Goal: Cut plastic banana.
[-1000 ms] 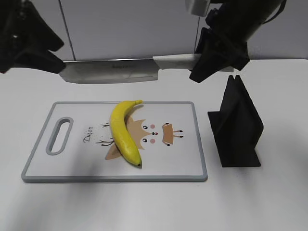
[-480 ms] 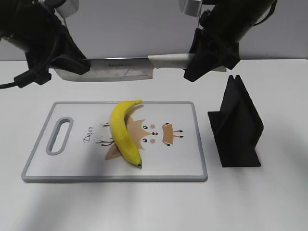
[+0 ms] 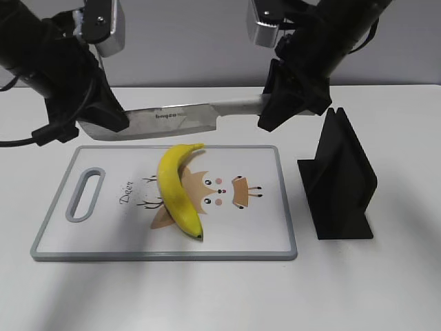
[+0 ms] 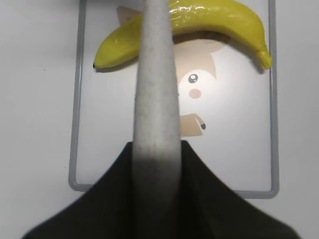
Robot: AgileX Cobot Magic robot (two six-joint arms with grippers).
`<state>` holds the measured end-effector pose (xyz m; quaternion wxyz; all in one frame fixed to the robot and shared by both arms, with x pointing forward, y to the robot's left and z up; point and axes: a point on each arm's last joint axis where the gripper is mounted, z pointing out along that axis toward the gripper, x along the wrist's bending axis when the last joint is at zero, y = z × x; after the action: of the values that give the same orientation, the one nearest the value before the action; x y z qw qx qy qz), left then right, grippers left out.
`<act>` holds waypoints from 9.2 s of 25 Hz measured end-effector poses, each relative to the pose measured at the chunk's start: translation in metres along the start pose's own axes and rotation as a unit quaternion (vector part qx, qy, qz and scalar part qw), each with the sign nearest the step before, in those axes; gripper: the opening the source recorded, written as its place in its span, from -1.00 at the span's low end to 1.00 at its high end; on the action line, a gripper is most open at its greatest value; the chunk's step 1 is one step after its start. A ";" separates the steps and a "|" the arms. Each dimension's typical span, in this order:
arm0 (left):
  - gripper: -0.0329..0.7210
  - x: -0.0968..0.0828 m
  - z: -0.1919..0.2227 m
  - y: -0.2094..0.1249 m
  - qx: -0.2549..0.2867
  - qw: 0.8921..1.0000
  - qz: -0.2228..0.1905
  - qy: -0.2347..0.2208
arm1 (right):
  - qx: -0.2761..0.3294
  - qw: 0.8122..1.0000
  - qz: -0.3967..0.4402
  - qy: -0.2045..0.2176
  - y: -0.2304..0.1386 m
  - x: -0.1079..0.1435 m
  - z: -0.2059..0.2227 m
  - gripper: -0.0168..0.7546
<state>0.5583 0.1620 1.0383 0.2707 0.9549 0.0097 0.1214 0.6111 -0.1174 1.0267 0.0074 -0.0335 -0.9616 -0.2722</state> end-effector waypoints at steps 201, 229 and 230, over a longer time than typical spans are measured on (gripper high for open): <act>0.61 -0.302 -0.157 -0.098 -0.097 0.774 -0.469 0.415 | -0.071 0.844 0.457 -0.270 -0.105 0.260 -0.112 0.53; 0.61 -0.302 -0.157 -0.098 -0.097 0.774 -0.469 0.415 | -0.233 0.836 0.303 -0.393 -0.158 0.366 -0.119 0.50; 0.61 -0.302 -0.157 -0.098 -0.097 0.774 -0.469 0.415 | -0.236 0.836 0.296 -0.397 -0.159 0.368 -0.119 0.50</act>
<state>0.2325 0.3008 1.0482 0.3547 0.6577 0.5562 0.3637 0.2323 -0.2924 1.0574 -0.3029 -0.4224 -0.7329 -0.4389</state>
